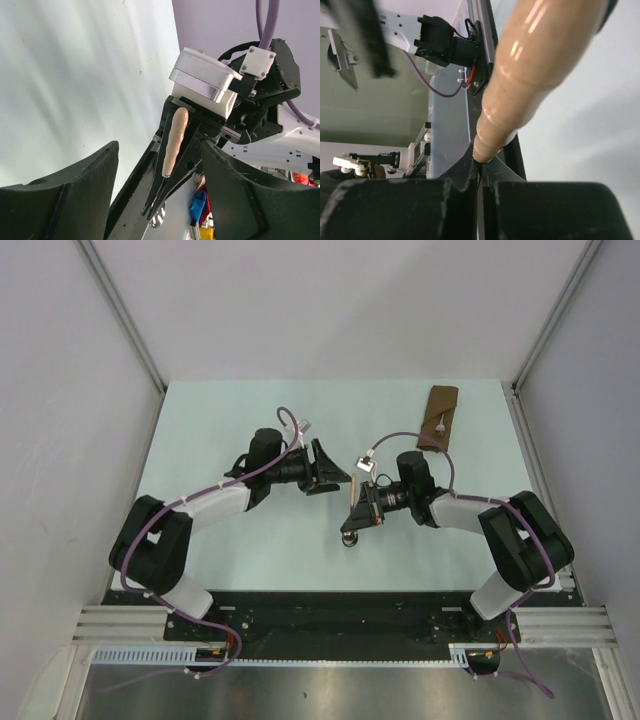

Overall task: Fold the napkin into a case and place the utensils inside
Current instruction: Pass from the right arm to the left, then pass from the left arm to the right

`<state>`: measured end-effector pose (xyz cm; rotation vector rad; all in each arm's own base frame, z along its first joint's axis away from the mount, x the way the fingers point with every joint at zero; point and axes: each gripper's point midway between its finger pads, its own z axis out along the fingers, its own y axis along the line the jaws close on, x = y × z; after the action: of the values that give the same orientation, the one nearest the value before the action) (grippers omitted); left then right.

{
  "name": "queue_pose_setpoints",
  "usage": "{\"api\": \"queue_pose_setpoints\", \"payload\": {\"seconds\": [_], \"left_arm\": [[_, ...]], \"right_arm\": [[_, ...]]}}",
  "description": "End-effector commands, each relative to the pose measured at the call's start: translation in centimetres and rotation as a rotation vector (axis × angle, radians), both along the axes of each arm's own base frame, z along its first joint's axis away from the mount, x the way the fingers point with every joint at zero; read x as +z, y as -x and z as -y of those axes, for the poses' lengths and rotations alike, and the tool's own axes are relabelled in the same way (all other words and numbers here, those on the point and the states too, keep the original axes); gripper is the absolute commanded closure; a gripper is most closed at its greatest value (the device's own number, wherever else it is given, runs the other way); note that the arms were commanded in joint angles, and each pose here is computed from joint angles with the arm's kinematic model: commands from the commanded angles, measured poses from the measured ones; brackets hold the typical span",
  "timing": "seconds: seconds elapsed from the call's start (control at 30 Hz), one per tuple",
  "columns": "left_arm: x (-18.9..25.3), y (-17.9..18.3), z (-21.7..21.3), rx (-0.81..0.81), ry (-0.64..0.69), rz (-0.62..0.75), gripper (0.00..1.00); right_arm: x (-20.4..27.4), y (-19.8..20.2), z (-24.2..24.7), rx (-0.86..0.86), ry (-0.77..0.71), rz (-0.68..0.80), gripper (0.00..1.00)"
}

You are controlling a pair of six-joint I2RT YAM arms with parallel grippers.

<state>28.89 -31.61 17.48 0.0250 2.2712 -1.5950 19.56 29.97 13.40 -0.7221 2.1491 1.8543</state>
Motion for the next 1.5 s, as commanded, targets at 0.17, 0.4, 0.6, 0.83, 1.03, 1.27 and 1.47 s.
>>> {"api": "queue_pose_setpoints", "payload": {"seconds": [0.17,0.4,0.6,0.83,1.03,1.27,1.47], "left_arm": [[1.4,1.9,2.6,-0.135,0.128,-0.002,0.42],[1.5,0.5,1.1,-0.056,0.138,0.011,1.0],[4.9,-1.4,0.1,0.122,0.145,0.175,1.0],[5.1,-2.0,-0.6,0.2,0.122,0.185,1.0],[4.4,-1.9,-1.4,0.235,0.064,0.198,1.0],[4.7,-2.1,-2.1,0.278,-0.003,0.253,1.0],[4.8,-1.8,-1.8,0.274,0.014,0.235,1.0]], "right_arm": [[2.9,1.7,-1.2,0.074,-0.103,0.065,1.0],[1.7,0.8,-0.4,-0.071,0.012,-0.092,0.62],[2.3,-0.1,0.1,-0.321,0.043,-0.286,0.34],[2.5,0.0,0.7,-0.391,0.067,-0.313,0.48],[2.5,-0.1,1.4,-0.428,0.08,-0.328,0.59],[2.9,0.6,1.6,-0.44,0.088,-0.351,0.66],[3.3,0.3,1.1,-0.45,0.071,-0.361,0.81]]}}
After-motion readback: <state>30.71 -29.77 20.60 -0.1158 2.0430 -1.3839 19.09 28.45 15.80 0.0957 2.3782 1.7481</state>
